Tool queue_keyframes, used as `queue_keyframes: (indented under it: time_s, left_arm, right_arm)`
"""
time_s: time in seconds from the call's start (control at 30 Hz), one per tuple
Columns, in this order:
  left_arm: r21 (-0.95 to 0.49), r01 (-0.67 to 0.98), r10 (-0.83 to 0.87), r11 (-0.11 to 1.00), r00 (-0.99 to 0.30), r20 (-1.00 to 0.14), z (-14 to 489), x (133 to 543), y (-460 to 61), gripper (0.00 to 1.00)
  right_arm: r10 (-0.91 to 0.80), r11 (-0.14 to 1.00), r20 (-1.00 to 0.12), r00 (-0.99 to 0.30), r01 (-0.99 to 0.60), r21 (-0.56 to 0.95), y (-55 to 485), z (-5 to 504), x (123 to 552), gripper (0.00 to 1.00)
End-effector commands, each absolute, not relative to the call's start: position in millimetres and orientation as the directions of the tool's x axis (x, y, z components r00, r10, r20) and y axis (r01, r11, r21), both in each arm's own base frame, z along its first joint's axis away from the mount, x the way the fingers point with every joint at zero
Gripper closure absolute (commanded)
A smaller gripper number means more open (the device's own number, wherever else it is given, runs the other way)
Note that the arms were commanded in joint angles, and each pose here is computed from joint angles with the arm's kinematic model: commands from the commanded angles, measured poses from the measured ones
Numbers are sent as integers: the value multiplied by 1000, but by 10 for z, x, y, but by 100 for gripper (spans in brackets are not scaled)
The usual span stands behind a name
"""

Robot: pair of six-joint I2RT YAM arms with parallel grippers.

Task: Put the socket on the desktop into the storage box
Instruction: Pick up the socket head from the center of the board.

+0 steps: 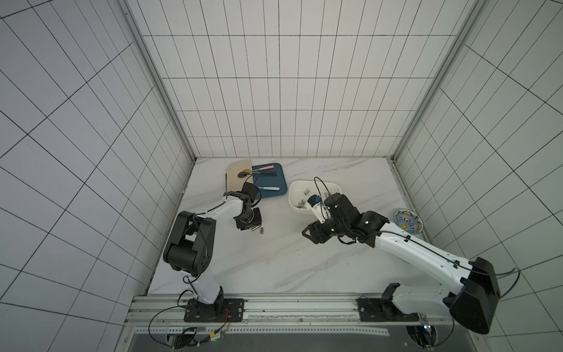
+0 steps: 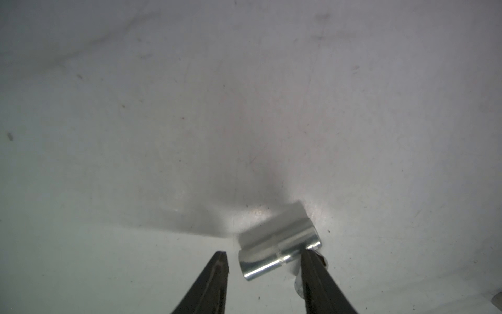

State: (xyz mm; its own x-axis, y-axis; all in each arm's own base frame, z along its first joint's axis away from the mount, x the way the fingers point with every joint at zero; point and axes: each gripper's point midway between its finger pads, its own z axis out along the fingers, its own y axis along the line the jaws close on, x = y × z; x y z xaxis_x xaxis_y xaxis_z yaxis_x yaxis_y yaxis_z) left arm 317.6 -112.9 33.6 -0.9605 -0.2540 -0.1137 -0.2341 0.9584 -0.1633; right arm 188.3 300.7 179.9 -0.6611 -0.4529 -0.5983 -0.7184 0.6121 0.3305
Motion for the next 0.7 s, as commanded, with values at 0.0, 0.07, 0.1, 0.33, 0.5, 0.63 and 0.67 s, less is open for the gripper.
queue_keyframes:
  time_s: [0.0,0.07,0.1,0.33,0.5,0.63,0.67]
  left_arm:
    - [-167,-239,-258,957,-960,-105,274,3174,-1135,54]
    - [-171,-239,-257,956,-961,-98,256,3161,-1144,54]
    - [-170,-240,-258,956,-961,-96,246,3157,-1142,55]
    - [-174,-241,-257,955,-963,-81,199,3119,-1159,56]
    - [-159,-249,-264,955,-961,-80,175,3117,-1133,58]
    - [-140,-260,-271,955,-960,-68,125,3111,-1110,58]
    - [-139,-262,-274,955,-959,-70,124,3119,-1109,58]
  right_arm:
    - [-441,614,-619,-650,-721,321,3028,1896,1915,40]
    - [-440,618,-617,-652,-719,319,3027,1885,1922,40]
    - [-440,619,-617,-653,-718,318,3027,1884,1925,41]
    - [-438,626,-616,-655,-714,314,3015,1868,1932,41]
    - [-438,626,-616,-655,-714,314,3017,1866,1935,41]
    - [-437,627,-616,-656,-713,314,3016,1864,1937,40]
    - [-437,626,-615,-656,-713,315,3015,1862,1932,40]
